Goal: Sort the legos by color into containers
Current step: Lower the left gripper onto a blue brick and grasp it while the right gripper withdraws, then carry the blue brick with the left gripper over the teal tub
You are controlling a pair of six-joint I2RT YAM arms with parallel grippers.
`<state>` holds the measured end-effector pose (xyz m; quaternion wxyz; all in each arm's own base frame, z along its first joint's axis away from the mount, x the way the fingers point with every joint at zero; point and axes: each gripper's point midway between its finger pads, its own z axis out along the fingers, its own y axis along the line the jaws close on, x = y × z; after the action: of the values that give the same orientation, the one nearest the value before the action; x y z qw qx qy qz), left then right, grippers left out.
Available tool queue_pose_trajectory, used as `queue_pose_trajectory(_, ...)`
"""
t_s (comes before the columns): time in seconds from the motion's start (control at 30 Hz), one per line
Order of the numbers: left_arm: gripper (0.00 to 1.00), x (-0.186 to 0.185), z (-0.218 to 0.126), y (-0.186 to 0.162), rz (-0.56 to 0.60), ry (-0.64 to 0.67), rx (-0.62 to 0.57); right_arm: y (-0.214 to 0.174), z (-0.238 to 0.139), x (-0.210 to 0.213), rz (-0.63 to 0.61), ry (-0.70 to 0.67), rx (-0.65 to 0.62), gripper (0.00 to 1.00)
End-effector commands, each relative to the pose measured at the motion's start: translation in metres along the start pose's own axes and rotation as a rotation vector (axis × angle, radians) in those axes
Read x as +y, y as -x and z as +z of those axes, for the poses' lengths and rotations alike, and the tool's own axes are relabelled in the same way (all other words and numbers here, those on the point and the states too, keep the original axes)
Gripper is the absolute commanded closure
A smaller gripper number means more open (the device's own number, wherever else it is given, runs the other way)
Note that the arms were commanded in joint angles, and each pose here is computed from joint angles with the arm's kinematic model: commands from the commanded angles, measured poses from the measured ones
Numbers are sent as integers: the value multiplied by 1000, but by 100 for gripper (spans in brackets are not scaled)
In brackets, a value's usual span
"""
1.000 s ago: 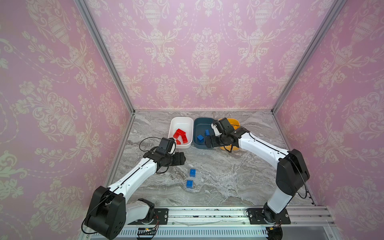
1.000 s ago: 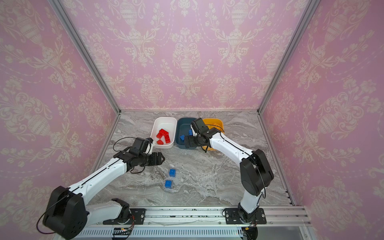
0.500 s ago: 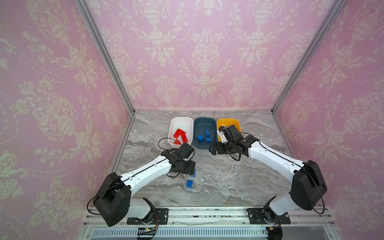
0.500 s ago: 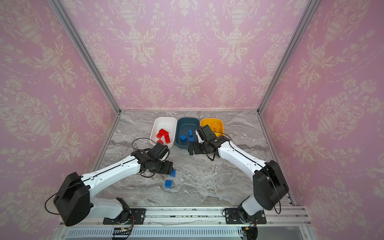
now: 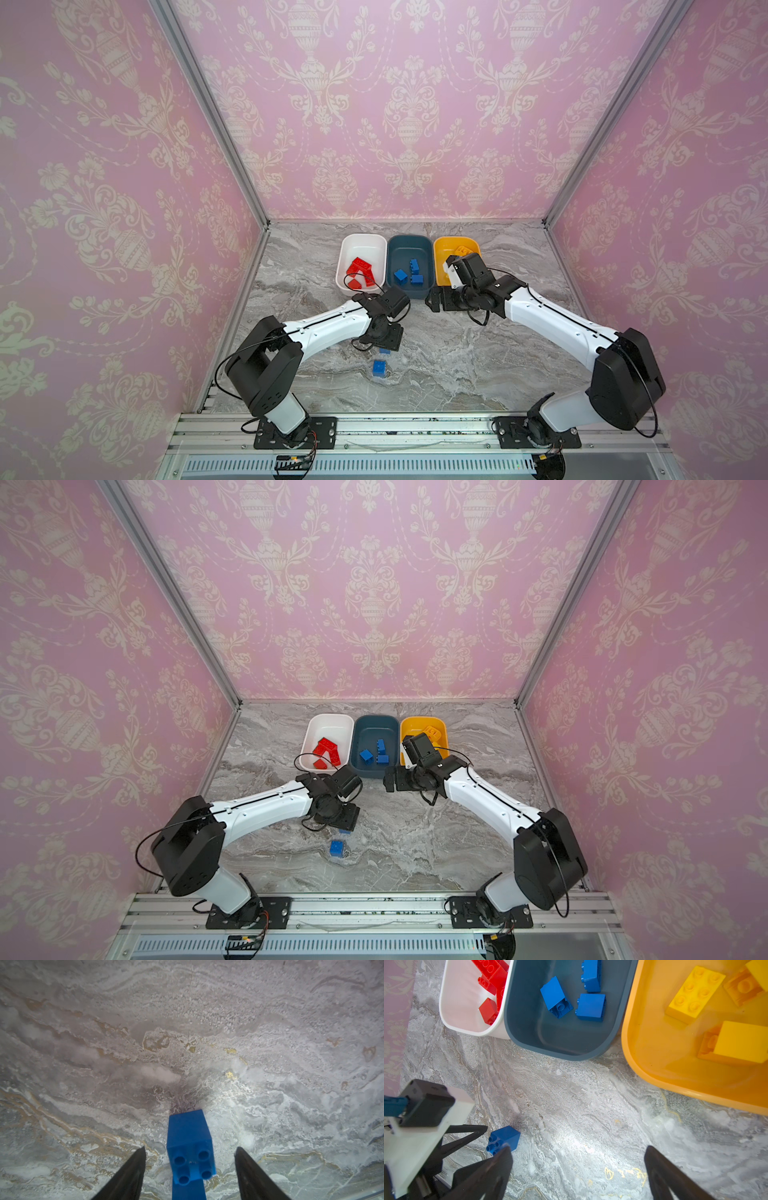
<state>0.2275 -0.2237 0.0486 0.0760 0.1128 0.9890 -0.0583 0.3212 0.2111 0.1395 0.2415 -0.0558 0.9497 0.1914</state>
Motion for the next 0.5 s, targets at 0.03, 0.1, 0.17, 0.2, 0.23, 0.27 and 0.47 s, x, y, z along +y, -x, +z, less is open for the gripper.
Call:
queue_pose_trajectory(0.03,35,0,7,0,24,39,17,1,-5,-5,25,1,-19,0)
queue_pose_trajectory(0.1,39,-1,10,0,23,42,24,1,-5,-7,29,-2,-21,0)
queue_pose_trajectory(0.17,43,-2,13,0,24,44,27,1,-5,-8,33,3,-20,0)
queue_pose_trajectory(0.2,46,-2,14,0,24,46,29,1,-5,-8,34,5,-22,0)
queue_pose_trajectory(0.23,49,-2,15,0,25,48,32,2,-6,-8,34,4,-24,0)
queue_pose_trajectory(0.27,53,-2,16,0,26,51,32,1,-6,-9,36,5,-22,0)
queue_pose_trajectory(0.47,70,-1,11,5,31,61,14,1,-6,-10,44,6,-23,0)
